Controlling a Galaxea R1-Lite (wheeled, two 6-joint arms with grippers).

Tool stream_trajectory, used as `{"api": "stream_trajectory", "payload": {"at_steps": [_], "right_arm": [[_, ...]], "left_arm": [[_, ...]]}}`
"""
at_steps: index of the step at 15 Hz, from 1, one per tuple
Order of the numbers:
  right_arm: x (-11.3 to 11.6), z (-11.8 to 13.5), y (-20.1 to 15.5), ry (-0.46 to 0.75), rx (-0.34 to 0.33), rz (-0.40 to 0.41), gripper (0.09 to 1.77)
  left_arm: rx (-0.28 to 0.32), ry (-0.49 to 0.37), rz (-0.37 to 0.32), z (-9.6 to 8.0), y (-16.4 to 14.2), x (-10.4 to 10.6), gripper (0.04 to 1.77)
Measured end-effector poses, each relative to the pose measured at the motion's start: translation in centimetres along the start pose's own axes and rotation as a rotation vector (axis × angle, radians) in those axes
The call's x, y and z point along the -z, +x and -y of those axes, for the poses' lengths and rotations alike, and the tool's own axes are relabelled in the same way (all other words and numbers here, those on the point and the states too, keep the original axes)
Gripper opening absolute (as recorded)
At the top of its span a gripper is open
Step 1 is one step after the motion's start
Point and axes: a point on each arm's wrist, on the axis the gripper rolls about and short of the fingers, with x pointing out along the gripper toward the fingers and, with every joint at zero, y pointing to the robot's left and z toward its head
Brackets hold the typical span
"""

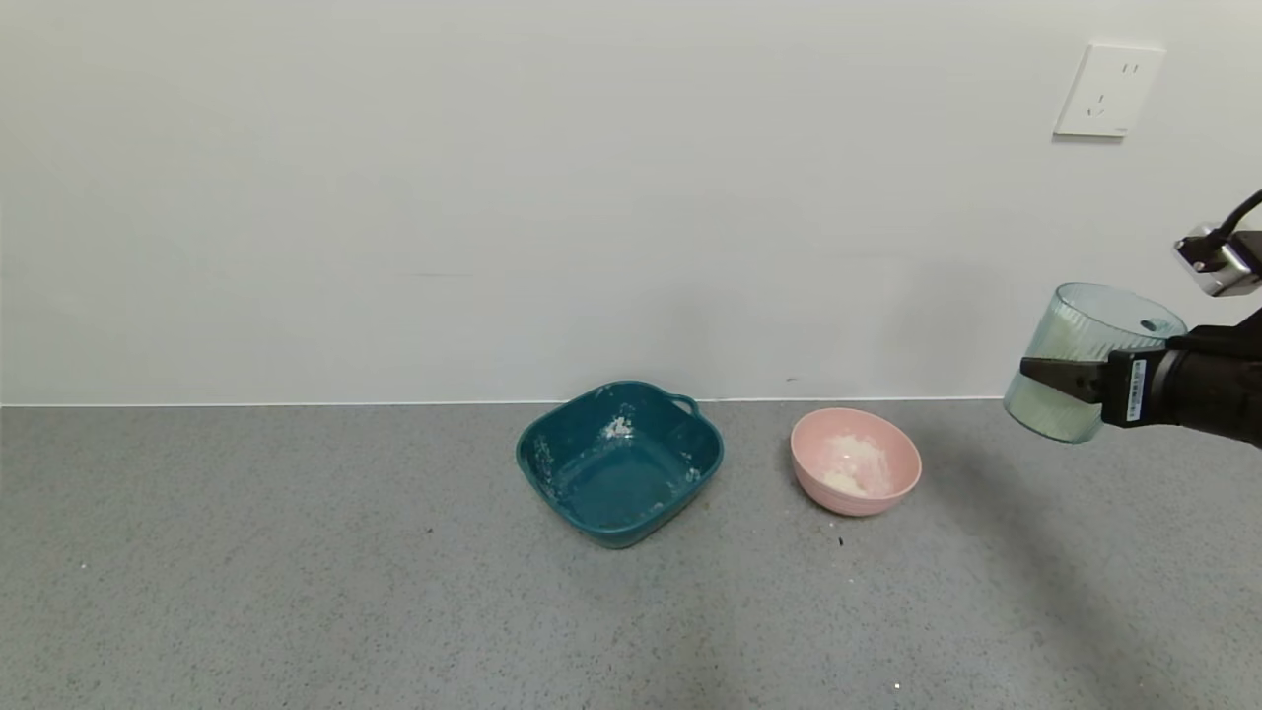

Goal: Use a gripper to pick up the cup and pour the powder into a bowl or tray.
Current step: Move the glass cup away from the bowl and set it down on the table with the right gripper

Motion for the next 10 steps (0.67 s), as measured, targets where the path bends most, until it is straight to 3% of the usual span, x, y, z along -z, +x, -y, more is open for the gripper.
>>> {"api": "stream_trajectory", "payload": {"at_steps": [3,10], "right_arm": [[2.2,1.2,1.3,0.011,0.03,0.007,1.35],[7.9,1.8,4.7,0.02,0.032,-0.077,1.35]], "left_arm": [[0.0,0.0,0.0,0.0,0.0,0.0,1.72],[0.0,0.0,0.0,0.0,0.0,0.0,1.72]]}}
